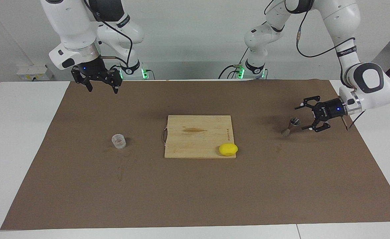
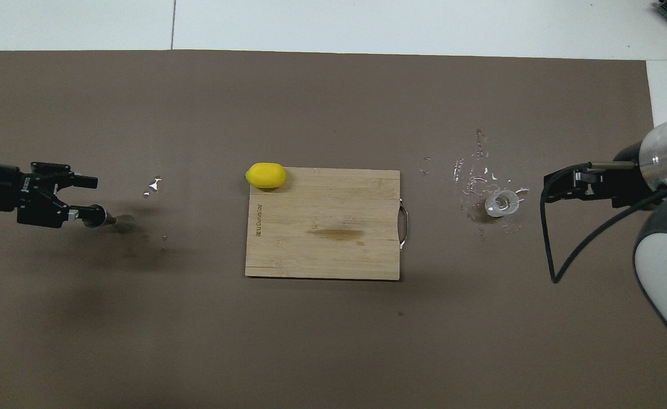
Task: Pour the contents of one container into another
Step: 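Close the left gripper around the small metal cup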
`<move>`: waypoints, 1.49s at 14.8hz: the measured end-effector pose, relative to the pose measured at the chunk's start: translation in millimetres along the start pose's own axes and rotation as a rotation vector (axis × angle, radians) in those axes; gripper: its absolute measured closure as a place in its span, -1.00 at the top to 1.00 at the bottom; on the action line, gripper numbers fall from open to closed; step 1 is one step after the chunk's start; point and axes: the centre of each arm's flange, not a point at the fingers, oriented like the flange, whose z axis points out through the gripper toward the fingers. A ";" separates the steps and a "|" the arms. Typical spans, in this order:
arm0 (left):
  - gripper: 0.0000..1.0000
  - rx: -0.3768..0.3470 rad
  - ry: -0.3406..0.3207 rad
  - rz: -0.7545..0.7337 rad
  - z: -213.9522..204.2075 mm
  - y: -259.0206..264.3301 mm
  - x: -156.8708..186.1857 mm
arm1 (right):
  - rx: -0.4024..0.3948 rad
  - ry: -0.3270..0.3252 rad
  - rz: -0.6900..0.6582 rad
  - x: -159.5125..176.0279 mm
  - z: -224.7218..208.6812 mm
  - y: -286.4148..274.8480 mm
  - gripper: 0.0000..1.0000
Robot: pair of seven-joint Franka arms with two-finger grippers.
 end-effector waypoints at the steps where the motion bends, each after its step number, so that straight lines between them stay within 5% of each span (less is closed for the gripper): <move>1: 1.00 0.001 0.029 0.013 -5.4 -1.1 -11.8 | 0.000 0.000 0.000 0.0 0.0 0.0 1.00; 10: 1.00 -0.009 0.315 0.151 32.4 -33.8 -70.0 | 0.000 0.000 0.000 0.0 0.0 0.0 1.00; 22: 1.00 -0.108 0.436 0.145 40.4 -38.7 -104.9 | 0.000 0.000 0.000 0.0 0.0 0.0 1.00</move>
